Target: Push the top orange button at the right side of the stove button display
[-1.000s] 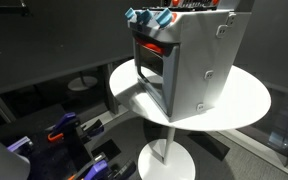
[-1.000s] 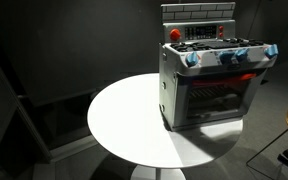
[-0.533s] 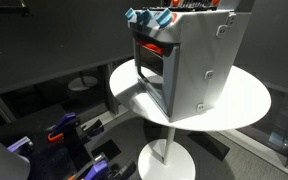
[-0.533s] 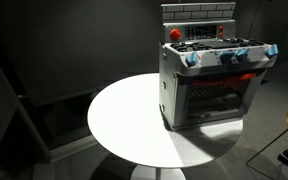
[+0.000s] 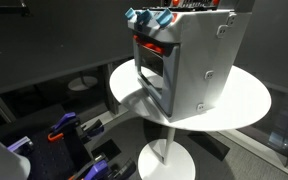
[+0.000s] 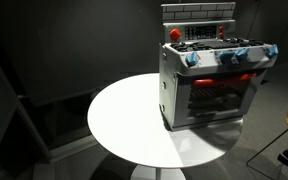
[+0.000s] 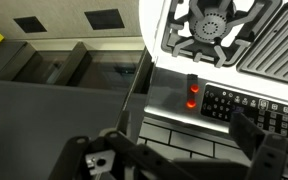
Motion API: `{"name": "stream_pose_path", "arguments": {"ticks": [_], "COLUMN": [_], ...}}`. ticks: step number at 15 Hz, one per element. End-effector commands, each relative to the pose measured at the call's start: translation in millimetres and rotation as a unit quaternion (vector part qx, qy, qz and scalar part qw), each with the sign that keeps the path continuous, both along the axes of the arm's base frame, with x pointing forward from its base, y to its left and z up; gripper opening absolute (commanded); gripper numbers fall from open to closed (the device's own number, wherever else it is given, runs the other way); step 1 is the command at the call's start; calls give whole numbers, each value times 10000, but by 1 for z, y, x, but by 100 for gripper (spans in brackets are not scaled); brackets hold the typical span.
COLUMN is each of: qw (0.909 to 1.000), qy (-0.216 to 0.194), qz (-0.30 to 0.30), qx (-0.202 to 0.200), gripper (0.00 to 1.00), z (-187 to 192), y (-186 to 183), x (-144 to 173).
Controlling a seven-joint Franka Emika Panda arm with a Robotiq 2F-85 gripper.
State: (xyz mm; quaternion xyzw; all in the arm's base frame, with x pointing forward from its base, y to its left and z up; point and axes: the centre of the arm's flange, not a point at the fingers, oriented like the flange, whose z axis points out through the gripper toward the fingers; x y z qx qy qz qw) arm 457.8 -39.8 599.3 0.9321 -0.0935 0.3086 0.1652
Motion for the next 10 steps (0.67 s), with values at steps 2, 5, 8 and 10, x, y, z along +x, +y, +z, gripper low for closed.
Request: {"name": "stream_pose_path", "arguments": {"ticks": [2, 5, 8, 10], "qw": [9993, 9986, 9976, 9968], "qy": [-151, -87, -23, 18], "qz": [-323, -471, -620, -716], "qx": [81, 223, 301, 349], "gripper": [100, 100, 100, 100], "z": [-22, -40, -57, -66], "y": [-19, -30, -38, -44], "x": [25, 38, 51, 58]}}
